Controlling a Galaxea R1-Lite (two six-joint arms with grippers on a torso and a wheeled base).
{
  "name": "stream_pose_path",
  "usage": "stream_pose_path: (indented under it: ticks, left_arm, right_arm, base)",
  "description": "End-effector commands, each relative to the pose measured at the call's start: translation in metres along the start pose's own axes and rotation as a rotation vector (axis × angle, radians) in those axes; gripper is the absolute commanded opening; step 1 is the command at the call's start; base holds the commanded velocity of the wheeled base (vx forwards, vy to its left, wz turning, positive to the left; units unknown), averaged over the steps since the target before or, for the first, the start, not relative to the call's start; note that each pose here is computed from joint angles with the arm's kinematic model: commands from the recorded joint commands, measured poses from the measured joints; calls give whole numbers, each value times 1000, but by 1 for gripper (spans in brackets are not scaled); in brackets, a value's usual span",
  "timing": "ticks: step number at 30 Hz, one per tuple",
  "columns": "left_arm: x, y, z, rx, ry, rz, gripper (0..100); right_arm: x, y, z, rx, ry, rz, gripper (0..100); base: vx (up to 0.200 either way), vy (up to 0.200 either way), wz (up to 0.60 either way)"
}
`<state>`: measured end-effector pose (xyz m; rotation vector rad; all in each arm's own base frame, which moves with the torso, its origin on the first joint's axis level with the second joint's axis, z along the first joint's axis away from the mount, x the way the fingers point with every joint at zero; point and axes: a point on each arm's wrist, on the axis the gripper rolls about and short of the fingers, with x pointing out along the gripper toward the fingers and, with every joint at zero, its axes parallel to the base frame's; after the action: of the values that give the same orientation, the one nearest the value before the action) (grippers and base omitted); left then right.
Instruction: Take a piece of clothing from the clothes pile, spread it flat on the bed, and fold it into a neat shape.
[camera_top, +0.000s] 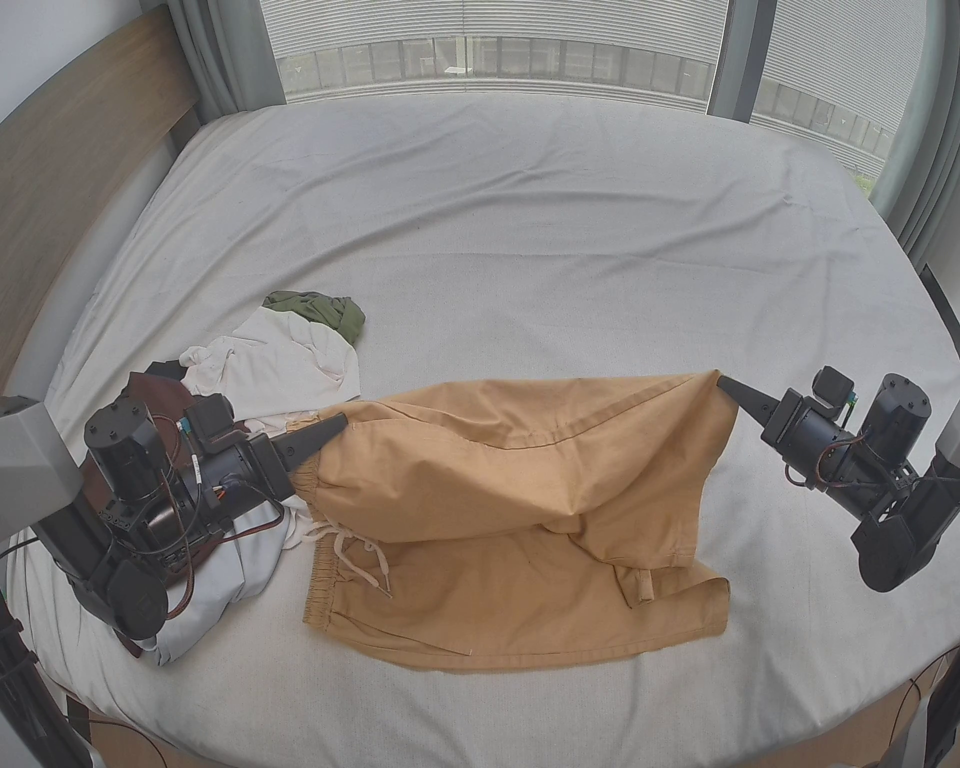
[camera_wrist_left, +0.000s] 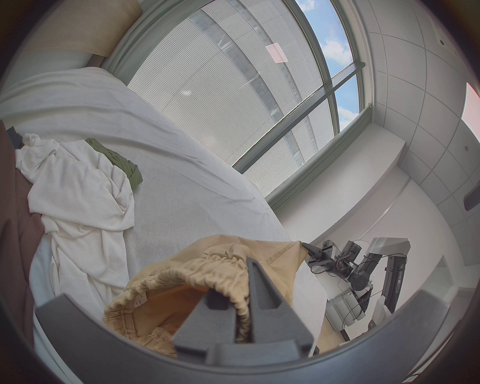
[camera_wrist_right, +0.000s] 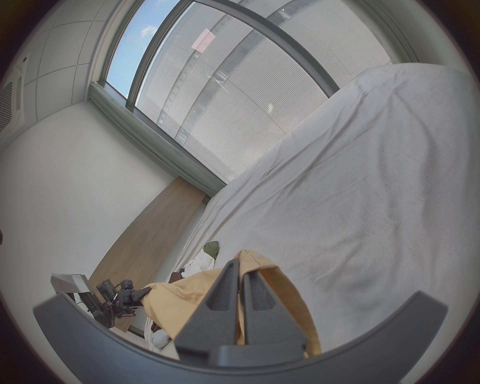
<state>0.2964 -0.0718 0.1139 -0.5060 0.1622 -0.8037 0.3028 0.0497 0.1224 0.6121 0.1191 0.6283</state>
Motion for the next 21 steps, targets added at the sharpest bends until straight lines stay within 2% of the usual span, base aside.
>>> stream_pose_path:
  ticks: [1,7,10,18,21]
  left_arm:
    - [1,-1,1,4,-6,-5,0]
    - [1,-1,1,4,-6,-5,0]
    - [1,-1,1,4,-5,-5,0]
    - [1,1,3,8,-13,-3,0]
    - [5,1,9,15,-36,-11,0]
  right_arm:
    - [-15,1,-22,27,115,7,0]
    - [-25,3,-55,-15,259,26,0]
    - [-25,3,-62,-18,286,23,0]
    - [-19,2,-53,-39,246,35,0]
    - [-17,-3,-39,-57,194,28,0]
  base:
    - [0,0,0]
    - [0,0,0]
    - [0,0,0]
    - [0,0,0]
    - [0,0,0]
